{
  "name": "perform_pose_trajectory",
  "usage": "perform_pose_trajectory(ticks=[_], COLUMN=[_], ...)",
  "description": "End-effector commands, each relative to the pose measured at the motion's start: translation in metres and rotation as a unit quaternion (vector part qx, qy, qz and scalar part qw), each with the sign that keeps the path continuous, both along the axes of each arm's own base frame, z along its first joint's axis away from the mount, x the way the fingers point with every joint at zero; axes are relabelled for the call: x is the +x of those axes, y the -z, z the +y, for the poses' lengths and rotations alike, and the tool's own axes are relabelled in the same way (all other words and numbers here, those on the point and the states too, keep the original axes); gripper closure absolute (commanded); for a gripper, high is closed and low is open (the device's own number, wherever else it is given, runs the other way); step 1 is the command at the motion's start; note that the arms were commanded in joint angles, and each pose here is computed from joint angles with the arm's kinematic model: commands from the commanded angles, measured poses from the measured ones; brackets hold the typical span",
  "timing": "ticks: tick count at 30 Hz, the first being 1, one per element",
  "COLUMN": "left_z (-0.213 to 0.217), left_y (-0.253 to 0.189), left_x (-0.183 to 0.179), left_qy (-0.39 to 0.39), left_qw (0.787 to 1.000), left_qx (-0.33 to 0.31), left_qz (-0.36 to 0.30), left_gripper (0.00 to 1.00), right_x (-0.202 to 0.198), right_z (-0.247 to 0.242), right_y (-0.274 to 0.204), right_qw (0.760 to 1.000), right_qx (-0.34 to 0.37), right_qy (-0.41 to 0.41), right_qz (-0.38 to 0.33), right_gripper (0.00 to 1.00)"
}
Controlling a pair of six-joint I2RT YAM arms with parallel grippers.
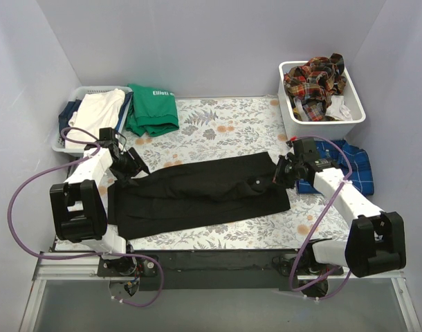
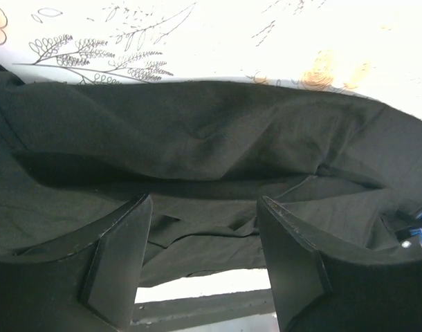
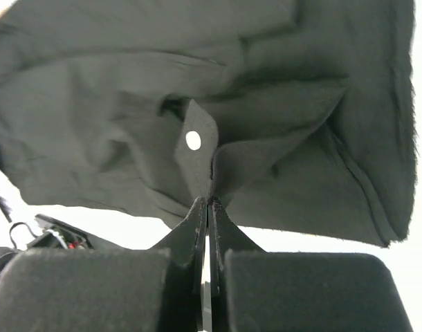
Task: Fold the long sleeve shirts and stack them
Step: Fold the shirt
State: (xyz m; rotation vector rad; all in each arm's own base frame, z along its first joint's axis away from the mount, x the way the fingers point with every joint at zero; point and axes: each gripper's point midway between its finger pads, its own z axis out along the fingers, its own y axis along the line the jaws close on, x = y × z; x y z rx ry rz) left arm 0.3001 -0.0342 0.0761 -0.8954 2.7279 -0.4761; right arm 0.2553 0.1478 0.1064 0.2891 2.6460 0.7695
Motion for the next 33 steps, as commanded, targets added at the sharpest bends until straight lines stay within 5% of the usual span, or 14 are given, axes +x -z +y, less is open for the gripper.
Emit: perform_pose_trajectory(ticks=[1,10,18,27,28,29,30,31,33], left_z=[0.001,0.003,0.010,0.031,0.033,0.035,0.035,0.036,0.037], left_y=[-0.006,0.010,0.030,0.002,0.002,0.003,0.003,0.004,0.007], left_x=[-0.001,-0.021,-0.022,-0.012,-0.013,-0.017,-0.019,-0.021,-0.026], left_qy=[0.006,-0.035,-0.061,-0.076,-0.077,-0.079,-0.078,-0.079,-0.081], left_qw=[1.000,0.996,0.992,0.991,0.991,0.990,0.990,0.990,0.989], left_qx=[0.006,0.009,0.025,0.082,0.083,0.084,0.083,0.084,0.082], left_qz=[0.014,0.078,0.106,0.075,0.076,0.080,0.082,0.084,0.088], left_gripper=[0.39,0.47,1.00,1.00,1.00,1.00,1.00,1.00,1.00], right_x=[-0.010,-0.012,-0.011,-0.015,-0.016,-0.020,-0.023,-0.028,-0.029], right_z=[-0.013,-0.027,-0.032,-0.037,-0.037,-0.038,-0.040,-0.041,-0.044], right_y=[0.010,0.040,0.040,0.045,0.047,0.050,0.052,0.052,0.049], right_qw=[0.999,0.996,0.996,0.994,0.994,0.993,0.992,0.991,0.991], right_qx=[-0.026,-0.069,-0.083,-0.096,-0.096,-0.101,-0.107,-0.108,-0.112], right_qy=[0.032,0.043,0.041,0.047,0.047,0.047,0.047,0.045,0.050], right_qz=[0.009,0.031,0.019,0.023,0.030,0.043,0.054,0.063,0.056], right_gripper=[0.99,0.99,0.99,0.99,0.92,0.69,0.63,0.46,0.35])
